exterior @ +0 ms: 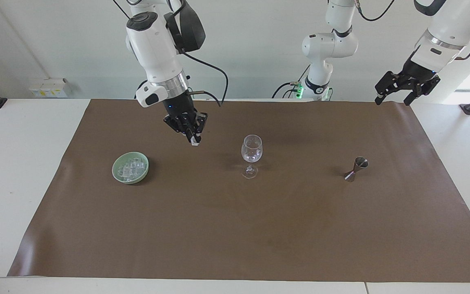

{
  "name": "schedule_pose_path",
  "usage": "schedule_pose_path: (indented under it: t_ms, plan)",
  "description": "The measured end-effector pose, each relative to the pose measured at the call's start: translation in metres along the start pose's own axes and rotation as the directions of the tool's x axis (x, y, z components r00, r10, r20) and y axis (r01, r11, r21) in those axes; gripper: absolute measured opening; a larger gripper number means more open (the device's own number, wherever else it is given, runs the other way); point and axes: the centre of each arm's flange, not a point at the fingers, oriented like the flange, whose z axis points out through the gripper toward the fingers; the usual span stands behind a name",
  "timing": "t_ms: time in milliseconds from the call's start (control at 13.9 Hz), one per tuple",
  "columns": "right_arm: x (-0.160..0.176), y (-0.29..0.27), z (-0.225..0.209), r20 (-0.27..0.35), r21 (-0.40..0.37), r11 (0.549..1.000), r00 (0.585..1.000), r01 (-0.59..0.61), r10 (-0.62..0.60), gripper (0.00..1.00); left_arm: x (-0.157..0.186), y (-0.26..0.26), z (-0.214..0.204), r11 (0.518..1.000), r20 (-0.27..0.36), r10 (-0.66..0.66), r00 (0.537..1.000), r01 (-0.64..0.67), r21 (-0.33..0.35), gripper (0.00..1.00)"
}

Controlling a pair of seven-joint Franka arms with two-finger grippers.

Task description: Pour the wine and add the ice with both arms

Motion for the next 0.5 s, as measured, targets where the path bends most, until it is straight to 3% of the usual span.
schedule_pose_path:
  t_ms: [215,502]
  plan:
    - [-0.011,-0.03,0.01,-0.01,0.1,0.988,0.993,-0.12,0.122,0.22,0.0,0.0,0.0,1.0,0.0,0.0,1.0,0.0,0.0,1.0]
    - [-0.039,-0.063,0.024,0.027,0.13,0.975,0.983,-0.182,0.18,0.22,0.0,0.0,0.0,1.0,0.0,0.0,1.0,0.0,0.0,1.0]
